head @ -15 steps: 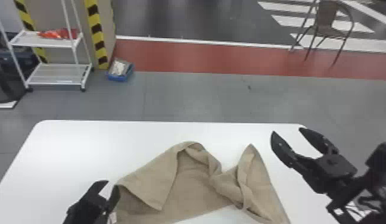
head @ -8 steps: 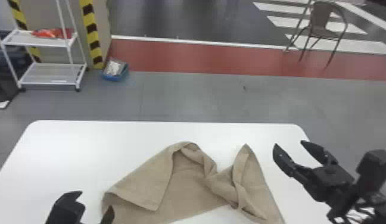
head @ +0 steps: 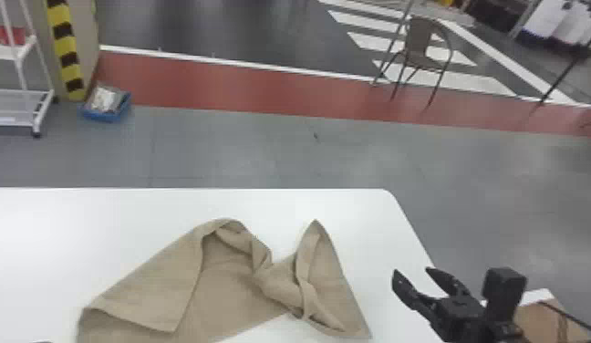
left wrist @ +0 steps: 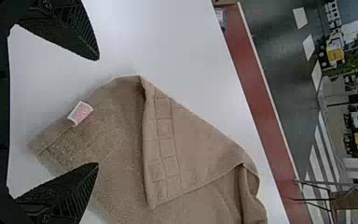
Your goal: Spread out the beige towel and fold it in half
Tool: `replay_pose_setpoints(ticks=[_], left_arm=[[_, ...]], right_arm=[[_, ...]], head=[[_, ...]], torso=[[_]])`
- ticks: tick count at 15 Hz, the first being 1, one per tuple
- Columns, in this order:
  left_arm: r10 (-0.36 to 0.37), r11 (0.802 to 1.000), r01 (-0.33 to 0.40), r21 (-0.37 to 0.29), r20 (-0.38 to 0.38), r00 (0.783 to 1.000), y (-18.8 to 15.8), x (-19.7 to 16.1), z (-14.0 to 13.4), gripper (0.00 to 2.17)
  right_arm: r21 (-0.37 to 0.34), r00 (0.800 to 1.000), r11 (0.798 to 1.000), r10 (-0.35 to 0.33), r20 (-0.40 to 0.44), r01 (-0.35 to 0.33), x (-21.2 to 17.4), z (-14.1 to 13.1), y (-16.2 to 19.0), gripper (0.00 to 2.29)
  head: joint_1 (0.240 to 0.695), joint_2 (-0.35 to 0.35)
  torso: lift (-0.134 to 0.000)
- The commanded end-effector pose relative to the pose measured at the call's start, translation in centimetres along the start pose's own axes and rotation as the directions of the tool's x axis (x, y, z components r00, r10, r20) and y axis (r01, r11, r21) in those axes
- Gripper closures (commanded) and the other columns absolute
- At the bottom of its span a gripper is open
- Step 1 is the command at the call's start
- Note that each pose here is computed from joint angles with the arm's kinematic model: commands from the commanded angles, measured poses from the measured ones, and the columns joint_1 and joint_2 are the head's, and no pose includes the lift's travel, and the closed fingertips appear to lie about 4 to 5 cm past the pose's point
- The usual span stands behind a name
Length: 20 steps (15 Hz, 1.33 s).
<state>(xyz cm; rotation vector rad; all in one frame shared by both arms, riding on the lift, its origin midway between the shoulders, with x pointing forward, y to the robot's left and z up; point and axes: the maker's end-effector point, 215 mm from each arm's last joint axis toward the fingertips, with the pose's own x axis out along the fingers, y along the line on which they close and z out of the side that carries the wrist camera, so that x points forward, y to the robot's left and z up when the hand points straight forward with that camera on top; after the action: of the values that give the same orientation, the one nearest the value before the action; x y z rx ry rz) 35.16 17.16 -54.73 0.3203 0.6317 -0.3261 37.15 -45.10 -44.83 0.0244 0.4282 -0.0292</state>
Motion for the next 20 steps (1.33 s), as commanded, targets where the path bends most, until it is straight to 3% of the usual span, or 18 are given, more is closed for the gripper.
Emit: replay_pose_setpoints(ticks=[1,3,5,6,10,13,20], left_arm=[[-0.001,1.0,0.0,-0.012,-0.074,0.997,-0.1,-0.4,-1.7,0.08],[-0.019,0.999,0.014,-0.034,-0.147,0.989,-0.8,-0.9,-3.4,0.08],[-0.031,0.998,0.023,-0.054,-0.141,0.989,-1.4,-1.1,-3.6,0.15],[-0.033,0.998,0.027,-0.055,-0.117,0.993,-1.8,-1.0,-3.2,0.35],[-0.064,0.997,0.06,-0.057,-0.088,0.994,-3.7,-0.8,-2.7,0.52],[-0.09,0.994,0.083,-0.077,-0.091,0.992,-4.6,-0.7,-2.7,0.52],[-0.091,0.995,0.085,-0.058,-0.116,0.989,-4.8,0.4,-3.8,0.52]], right_arm=[[0.022,0.999,1.0,0.013,-0.044,-0.012,-1.1,-2.8,-1.1,0.29],[0.005,0.997,1.0,0.01,-0.082,-0.009,-1.6,-4.2,-2.1,0.29],[-0.009,0.996,1.0,0.01,-0.093,-0.011,-2.2,-4.4,-2.6,0.29],[-0.016,0.995,1.0,0.012,-0.095,-0.014,-2.4,-4.3,-2.5,0.29],[-0.015,0.994,1.0,0.013,-0.107,-0.015,-2.7,-4.9,-2.4,0.29],[-0.017,0.993,1.0,0.013,-0.121,-0.015,-2.6,-5.7,-3.0,0.29],[-0.018,0.994,1.0,0.023,-0.109,-0.025,-2.3,-5.4,-2.7,0.29]], head=[[0.695,-0.35],[0.695,-0.35],[0.695,-0.35],[0.695,-0.35],[0.695,-0.35],[0.695,-0.35],[0.695,-0.35]], torso=[[0.0],[0.0],[0.0],[0.0],[0.0],[0.0],[0.0]])
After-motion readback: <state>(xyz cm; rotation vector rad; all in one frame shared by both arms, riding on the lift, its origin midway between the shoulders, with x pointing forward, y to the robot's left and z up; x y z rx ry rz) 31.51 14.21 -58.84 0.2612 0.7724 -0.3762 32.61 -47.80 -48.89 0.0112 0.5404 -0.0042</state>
